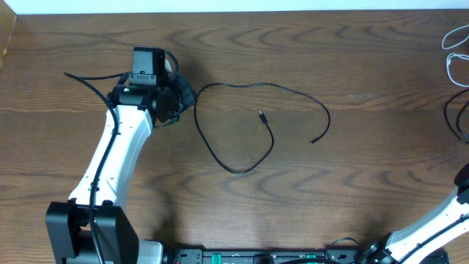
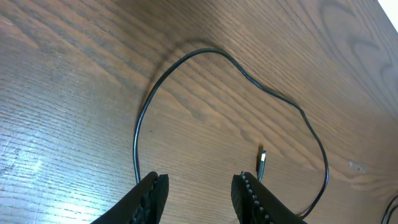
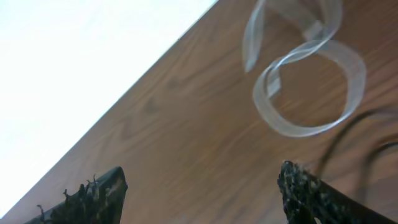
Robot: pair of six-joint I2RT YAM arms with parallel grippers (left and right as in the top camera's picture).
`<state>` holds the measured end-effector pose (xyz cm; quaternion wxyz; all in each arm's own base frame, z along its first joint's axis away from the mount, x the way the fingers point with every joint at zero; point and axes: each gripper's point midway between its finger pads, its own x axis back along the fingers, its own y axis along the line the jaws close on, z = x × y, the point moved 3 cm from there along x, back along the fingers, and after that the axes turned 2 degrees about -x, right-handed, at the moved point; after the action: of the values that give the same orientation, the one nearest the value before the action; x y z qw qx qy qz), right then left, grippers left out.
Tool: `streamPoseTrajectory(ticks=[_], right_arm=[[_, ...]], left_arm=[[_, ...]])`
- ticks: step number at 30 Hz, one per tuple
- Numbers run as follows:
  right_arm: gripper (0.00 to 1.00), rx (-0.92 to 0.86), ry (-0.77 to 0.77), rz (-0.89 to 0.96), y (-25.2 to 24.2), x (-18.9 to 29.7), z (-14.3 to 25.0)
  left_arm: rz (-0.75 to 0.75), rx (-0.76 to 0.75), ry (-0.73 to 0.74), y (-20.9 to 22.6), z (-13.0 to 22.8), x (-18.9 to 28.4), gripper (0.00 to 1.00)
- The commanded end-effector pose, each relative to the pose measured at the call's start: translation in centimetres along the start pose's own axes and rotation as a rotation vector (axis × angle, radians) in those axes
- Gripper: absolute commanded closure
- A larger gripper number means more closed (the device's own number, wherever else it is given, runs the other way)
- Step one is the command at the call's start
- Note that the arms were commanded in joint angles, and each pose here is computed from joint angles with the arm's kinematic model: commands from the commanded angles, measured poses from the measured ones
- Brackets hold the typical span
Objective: Untangle cables
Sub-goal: 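Pull the black cable to the upper right edge with the right gripper, then bring the right gripper to the blue-tipped USB plug and grasp it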
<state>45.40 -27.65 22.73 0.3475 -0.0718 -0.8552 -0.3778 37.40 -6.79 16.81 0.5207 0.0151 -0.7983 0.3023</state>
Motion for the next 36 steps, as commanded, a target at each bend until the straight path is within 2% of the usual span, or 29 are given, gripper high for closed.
streamPoseTrajectory(ticks=[1,7,16,21,26,30,36], right_arm=[[0.23,0.115,0.112,-0.195,5.5,-0.9,2.8],[0.22,0.304,0.327,-0.177,11.3,-4.4,9.8],[0.24,0.609,0.544,0.003,19.2,-9.2,21.7],[0.31,0.772,0.628,0.066,20.9,-11.4,28.9],[0.38,0.846,0.74,0.012,21.9,-12.2,35.8],[0.4,0.92,0.81,-0.018,22.8,-12.0,40.7],[0.44,0.998,0.806,-0.021,23.2,-12.6,44.6]], left_arm=[[-0.005,-0.021,-0.016,-0.1,-0.3,0.2,0.61],[-0.003,-0.024,-0.018,-0.2,-0.4,0.2,0.61],[-0.093,-0.022,-0.07,1.1,-1.1,0.3,0.61],[-0.173,-0.018,-0.108,2.3,-1.5,0.5,0.61],[-0.248,-0.013,-0.118,3.5,-1.5,0.7,0.6],[-0.261,-0.003,-0.113,4.0,-1.5,0.8,0.6],[-0.265,0.006,-0.113,4.2,-1.5,0.9,0.61]])
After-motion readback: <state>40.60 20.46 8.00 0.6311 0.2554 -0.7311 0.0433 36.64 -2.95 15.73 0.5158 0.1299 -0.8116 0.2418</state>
